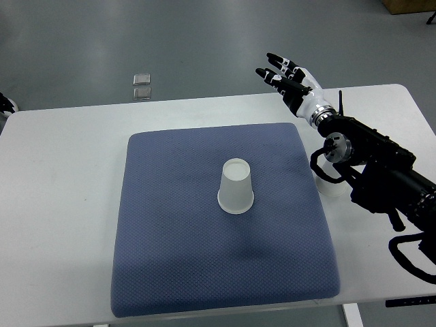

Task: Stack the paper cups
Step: 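Raise the right hand and swing it toward the second paper cup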

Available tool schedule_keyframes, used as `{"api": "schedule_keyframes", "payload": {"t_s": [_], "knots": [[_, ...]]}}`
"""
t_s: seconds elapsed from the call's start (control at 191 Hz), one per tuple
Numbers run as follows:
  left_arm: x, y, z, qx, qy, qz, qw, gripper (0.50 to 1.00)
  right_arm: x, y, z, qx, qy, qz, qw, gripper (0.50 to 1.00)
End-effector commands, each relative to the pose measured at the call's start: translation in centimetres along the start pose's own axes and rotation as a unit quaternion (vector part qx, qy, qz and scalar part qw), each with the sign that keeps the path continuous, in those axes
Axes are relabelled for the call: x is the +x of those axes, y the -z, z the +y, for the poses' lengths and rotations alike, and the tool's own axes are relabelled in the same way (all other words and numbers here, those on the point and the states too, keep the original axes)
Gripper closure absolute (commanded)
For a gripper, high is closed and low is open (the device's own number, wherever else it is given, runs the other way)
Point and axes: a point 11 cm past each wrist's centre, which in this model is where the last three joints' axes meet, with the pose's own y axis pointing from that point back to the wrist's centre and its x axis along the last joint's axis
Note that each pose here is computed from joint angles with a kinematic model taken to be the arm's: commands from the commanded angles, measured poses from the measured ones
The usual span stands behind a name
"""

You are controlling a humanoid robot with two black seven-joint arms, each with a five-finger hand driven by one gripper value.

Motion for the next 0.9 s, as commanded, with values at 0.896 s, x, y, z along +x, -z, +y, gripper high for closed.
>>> {"api": "schedule_keyframes", "payload": {"t_s": [0.896], "knots": [[-0.1, 0.1, 0.0, 0.001, 0.001, 0.0, 1.0, 0.5, -0.7, 2.4, -0.9, 0.016, -0.004, 0.022, 1.0, 0.583]]}}
